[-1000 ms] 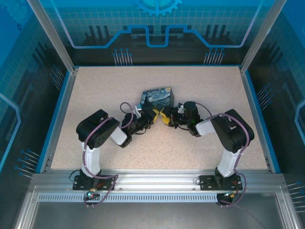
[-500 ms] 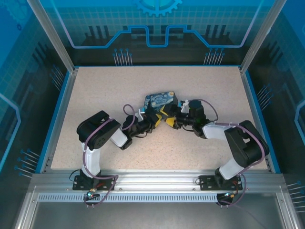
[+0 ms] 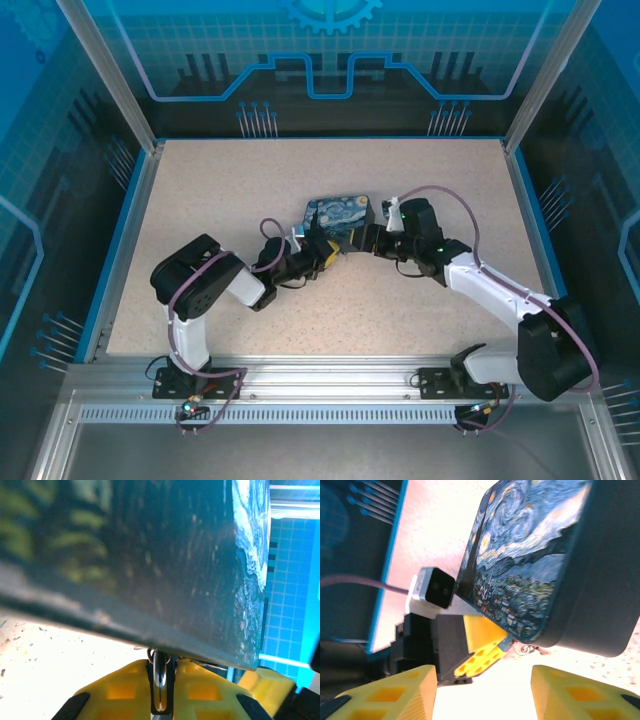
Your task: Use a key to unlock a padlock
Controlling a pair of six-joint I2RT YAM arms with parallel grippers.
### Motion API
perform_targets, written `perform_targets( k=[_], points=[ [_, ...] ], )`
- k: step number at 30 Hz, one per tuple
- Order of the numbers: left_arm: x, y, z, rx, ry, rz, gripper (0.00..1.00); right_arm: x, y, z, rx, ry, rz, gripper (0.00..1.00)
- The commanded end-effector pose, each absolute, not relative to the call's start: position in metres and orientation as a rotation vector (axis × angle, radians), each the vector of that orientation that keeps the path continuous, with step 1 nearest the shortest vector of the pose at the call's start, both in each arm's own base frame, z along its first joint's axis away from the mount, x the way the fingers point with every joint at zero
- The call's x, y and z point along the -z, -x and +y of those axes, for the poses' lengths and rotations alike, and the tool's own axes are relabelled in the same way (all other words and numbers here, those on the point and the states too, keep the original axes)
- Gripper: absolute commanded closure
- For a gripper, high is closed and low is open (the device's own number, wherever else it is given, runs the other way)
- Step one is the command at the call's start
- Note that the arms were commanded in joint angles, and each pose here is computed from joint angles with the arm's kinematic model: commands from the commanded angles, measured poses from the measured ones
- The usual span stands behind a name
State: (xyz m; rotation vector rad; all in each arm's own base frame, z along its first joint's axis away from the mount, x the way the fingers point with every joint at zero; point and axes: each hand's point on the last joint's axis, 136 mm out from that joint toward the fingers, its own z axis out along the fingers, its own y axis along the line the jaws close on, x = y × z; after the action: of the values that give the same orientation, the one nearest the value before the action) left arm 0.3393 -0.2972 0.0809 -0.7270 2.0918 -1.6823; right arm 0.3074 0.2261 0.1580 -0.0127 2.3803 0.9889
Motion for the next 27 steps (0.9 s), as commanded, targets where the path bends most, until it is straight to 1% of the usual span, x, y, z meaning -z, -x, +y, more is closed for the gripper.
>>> perform_targets(
  k=[1, 6, 9, 10, 19, 24, 27],
  points=[
    [-0.080, -0.338, -0.301, 1.672, 0.727, 2.161, 1.00, -0.141, -0.297, 0.219, -0.710, 0.256, 2.450, 0.49],
    [-0.081, -0.340, -0.304, 1.662, 0.726, 2.194, 1.00, -0.125, -0.294, 0.232, -0.574, 0.444, 2.452, 0.48],
    [-0.083, -0.340, -0.307, 1.662, 0.715, 2.210, 1.00, -0.109, -0.292, 0.235, -0.512, 0.512, 2.473, 0.50],
    [-0.084, -0.340, -0.308, 1.662, 0.709, 2.217, 1.00, -0.115, -0.297, 0.239, -0.500, 0.522, 2.452, 0.50],
    [-0.084, -0.339, -0.311, 1.671, 0.700, 2.238, 1.00, -0.101, -0.308, 0.243, -0.397, 0.598, 2.455, 0.50],
    [-0.087, -0.340, -0.313, 1.683, 0.690, 2.240, 1.00, -0.089, -0.310, 0.244, -0.328, 0.664, 2.467, 0.55],
    [-0.086, -0.340, -0.314, 1.682, 0.688, 2.247, 1.00, -0.085, -0.311, 0.245, -0.294, 0.689, 2.466, 0.55]
  ],
)
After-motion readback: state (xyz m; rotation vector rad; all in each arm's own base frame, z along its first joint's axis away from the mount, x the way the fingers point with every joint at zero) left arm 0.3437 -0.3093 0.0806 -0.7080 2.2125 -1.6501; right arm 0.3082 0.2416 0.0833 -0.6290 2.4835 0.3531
